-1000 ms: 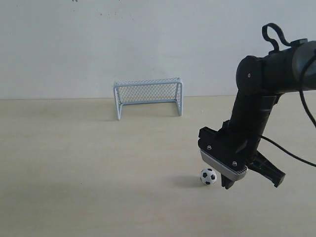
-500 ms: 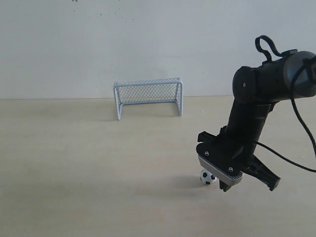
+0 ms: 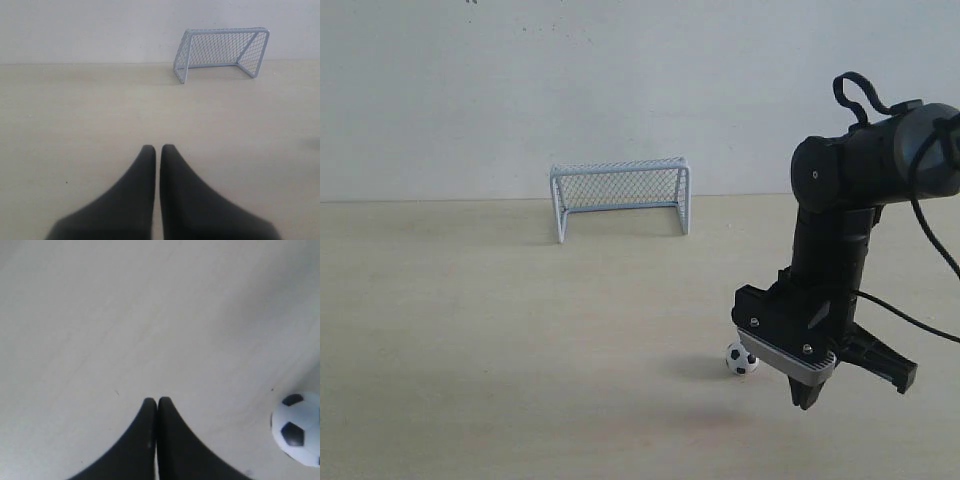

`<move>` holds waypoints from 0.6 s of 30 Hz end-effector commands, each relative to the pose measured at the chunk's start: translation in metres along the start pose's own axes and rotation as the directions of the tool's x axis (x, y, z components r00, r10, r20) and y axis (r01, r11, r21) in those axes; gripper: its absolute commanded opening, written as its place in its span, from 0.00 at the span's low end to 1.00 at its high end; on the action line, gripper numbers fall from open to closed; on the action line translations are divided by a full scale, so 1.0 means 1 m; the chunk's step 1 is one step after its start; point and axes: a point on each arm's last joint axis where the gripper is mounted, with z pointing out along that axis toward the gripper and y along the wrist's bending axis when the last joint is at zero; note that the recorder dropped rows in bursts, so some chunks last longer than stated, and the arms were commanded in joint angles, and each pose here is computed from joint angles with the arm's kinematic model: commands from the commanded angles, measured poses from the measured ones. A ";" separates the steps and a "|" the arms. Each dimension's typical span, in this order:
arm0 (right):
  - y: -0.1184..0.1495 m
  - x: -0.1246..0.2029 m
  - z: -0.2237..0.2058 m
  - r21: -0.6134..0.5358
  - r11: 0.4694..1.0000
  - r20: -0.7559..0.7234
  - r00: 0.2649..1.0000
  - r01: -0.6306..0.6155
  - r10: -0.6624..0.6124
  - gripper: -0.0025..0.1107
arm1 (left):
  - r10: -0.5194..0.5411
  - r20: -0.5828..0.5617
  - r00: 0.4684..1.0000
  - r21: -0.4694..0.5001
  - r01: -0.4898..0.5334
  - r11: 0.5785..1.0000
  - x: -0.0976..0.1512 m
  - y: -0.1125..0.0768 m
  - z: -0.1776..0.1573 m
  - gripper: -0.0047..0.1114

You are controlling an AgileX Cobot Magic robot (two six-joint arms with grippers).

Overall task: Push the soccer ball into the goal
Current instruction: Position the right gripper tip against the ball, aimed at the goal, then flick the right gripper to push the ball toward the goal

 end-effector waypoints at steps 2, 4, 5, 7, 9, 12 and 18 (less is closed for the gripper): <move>0.009 -0.002 -0.001 -0.093 0.996 0.018 1.000 0.000 0.002 0.02 | -0.003 -0.001 1.000 0.002 0.003 1.000 0.001 0.000 0.000 0.08; 0.011 -0.002 -0.001 -0.115 0.993 0.017 1.000 -0.003 0.005 0.02 | -0.003 -0.001 1.000 0.002 0.003 1.000 0.001 0.000 0.000 0.08; 0.011 -0.001 -0.001 -0.118 0.993 0.014 1.000 -0.004 0.006 0.02 | -0.003 -0.001 1.000 0.002 0.003 1.000 0.001 0.000 0.000 0.08; 0.011 0.000 -0.001 -0.123 0.992 0.004 1.000 -0.011 0.012 0.02 | -0.003 -0.001 1.000 0.002 0.003 1.000 0.001 0.000 0.000 0.08; 0.011 0.000 -0.001 -0.124 0.992 0.001 1.000 -0.012 0.013 0.02 | -0.003 -0.001 1.000 0.002 0.003 1.000 0.001 0.000 0.000 0.08; 0.011 0.000 -0.001 -0.124 0.992 0.000 1.000 -0.019 0.020 0.02 | -0.003 -0.001 1.000 0.002 0.003 1.000 0.001 0.000 0.000 0.08; 0.009 0.000 -0.001 -0.096 0.995 -0.001 1.000 -0.008 0.008 0.02 | -0.003 -0.001 1.000 0.002 0.003 1.000 0.001 0.000 0.000 0.08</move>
